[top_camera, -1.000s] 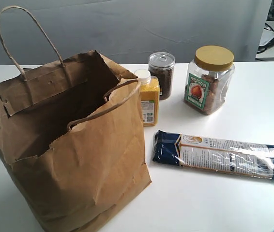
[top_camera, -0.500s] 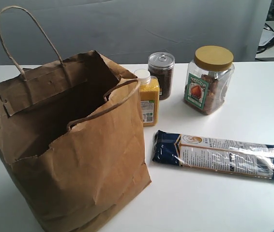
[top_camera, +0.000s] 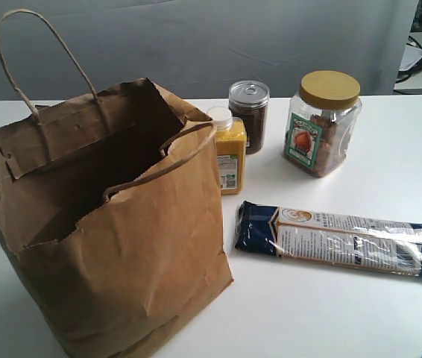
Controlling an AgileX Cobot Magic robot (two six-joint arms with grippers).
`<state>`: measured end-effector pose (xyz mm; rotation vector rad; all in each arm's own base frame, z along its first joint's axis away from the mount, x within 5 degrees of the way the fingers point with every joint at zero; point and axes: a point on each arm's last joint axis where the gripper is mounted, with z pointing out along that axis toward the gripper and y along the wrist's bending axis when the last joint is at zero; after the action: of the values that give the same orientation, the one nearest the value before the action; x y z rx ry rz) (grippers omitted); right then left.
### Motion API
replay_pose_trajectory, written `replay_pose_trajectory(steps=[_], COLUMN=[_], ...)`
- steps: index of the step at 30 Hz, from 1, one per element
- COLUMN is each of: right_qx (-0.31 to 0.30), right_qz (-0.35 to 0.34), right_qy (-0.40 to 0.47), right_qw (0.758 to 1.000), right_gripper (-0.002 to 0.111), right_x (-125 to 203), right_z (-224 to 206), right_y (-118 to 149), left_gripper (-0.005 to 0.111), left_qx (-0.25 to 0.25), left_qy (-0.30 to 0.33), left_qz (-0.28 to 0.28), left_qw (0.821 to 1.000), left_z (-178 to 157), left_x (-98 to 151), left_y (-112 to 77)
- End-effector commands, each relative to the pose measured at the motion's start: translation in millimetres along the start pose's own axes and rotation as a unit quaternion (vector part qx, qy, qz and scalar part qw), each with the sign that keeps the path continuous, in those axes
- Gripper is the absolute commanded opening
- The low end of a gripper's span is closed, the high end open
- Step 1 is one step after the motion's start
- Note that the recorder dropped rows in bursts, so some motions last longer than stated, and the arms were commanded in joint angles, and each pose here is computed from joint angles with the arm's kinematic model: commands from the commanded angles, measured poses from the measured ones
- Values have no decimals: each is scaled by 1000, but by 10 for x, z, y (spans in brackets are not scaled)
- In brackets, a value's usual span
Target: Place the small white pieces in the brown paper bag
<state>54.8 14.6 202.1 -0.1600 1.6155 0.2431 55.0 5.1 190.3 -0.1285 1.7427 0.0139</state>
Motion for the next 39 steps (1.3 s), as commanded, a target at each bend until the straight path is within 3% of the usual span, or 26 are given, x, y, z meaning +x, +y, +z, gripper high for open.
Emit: replay_pose_trajectory(steps=[1,39], right_qx=[2,-7], right_qz=[-14,-11], right_qy=[0,1], right_qw=[1000,1000], right_gripper=[0,0], right_x=[12,14], right_z=[-3,-3], right_y=[-2,8], left_gripper=[0,0], left_qx=[3,3], left_qy=[-1,-1], left_qz=[-5,-5], left_qw=[1000,1000], left_z=[0,0], left_x=[8,8], left_y=[-4,-4])
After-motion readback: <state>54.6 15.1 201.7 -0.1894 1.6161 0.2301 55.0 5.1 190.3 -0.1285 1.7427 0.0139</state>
